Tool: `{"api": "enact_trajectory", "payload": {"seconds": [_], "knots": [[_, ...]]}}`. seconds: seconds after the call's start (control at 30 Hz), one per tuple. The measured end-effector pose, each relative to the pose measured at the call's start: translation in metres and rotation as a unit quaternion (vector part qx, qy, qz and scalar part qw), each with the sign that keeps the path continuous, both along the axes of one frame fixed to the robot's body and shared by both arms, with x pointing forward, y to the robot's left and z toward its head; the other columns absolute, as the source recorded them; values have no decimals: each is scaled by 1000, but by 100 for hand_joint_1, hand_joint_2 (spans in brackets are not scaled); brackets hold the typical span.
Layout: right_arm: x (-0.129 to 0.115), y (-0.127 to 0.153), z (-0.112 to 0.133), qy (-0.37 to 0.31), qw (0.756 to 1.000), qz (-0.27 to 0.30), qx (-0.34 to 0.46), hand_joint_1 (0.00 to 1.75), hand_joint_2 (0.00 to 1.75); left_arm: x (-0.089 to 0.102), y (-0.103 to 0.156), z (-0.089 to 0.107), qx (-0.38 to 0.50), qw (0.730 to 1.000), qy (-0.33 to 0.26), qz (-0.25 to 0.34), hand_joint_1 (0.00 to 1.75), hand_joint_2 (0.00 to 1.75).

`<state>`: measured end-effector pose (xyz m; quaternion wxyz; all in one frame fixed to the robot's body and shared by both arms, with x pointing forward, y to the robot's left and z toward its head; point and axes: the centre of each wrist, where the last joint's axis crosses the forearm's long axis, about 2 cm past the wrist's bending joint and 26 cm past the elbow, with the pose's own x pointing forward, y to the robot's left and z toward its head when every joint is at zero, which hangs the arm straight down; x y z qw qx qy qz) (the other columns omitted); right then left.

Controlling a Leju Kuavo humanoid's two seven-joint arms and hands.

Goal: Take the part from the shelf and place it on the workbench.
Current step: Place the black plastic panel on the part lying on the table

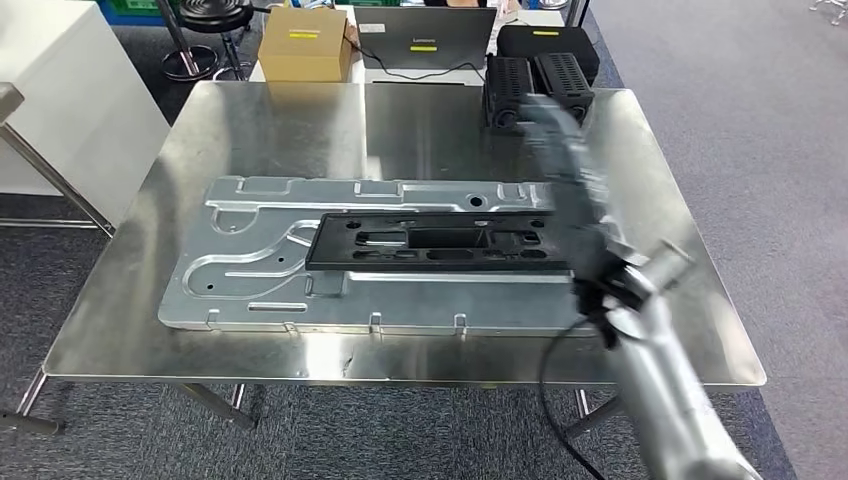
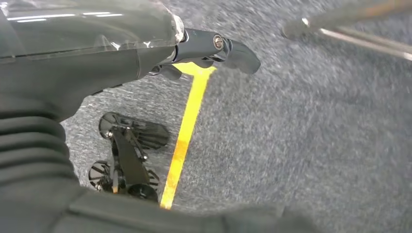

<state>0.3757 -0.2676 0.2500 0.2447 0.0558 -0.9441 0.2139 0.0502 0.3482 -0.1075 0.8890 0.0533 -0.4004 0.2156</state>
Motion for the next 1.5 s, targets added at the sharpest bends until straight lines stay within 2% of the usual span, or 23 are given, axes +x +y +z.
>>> {"api": "enact_trajectory", "payload": {"seconds": [0.1, 0.17, 0.23, 0.33, 0.43, 0.57, 0.7, 0.87, 1.0, 1.17, 1.23, 1.3, 1.4, 1.5], "knots": [[-25, -54, -8, -40, 989, -139, -23, 0, 0, -8, 0, -1, -1, 1000, 4, 20, 0, 0], [-45, -92, -20, -48, 971, -228, -51, 0, 0, -10, 0, -1, -1, 999, 5, 33, 0, 0], [-66, -129, -33, -41, 949, -303, -80, 0, 0, -13, 0, -2, 0, 999, 8, 42, 0, 0], [-99, -170, -55, -1, 918, -379, -118, 0, 0, -15, -1, -2, -1, 999, 9, 49, 0, 0], [-138, -207, -78, 45, 882, -440, -163, 0, 0, -16, -1, -2, -2, 999, 8, 53, 0, 0], [-185, -241, -105, 105, 832, -502, -212, 0, 0, -19, -1, -2, -2, 998, 10, 56, 0, 0], [-223, -264, -123, 155, 771, -561, -259, 0, 0, -17, -1, -2, 0, 998, 7, 55, 0, 0], [-274, -277, -143, 210, 712, -610, -276, 0, 0, -21, -2, -2, 1, 998, 4, 59, 0, 0], [-301, -284, -160, 273, 664, -626, -304, 0, 0, -21, -4, -3, -3, 998, 0, 65, 0, 0], [-328, -285, -208, 410, 599, -610, -317, 0, 0, -20, -9, -3, -8, 998, -1, 69, 0, 0], [-337, -279, -237, 497, 556, -586, -316, 0, 0, -20, -13, -3, -11, 998, 1, 66, 0, 0], [-352, -266, -267, 597, 500, -547, -307, 0, 0, -20, -17, -4, -12, 998, 5, 63, 0, 0], [-368, -236, -302, 720, 430, -472, -273, 0, 0, -25, -22, -5, -16, 998, 18, 57, 0, 0], [-377, -200, -327, 817, 366, -383, -228, 0, 0, -24, -25, -5, -20, 998, 25, 50, 0, 0]]}}
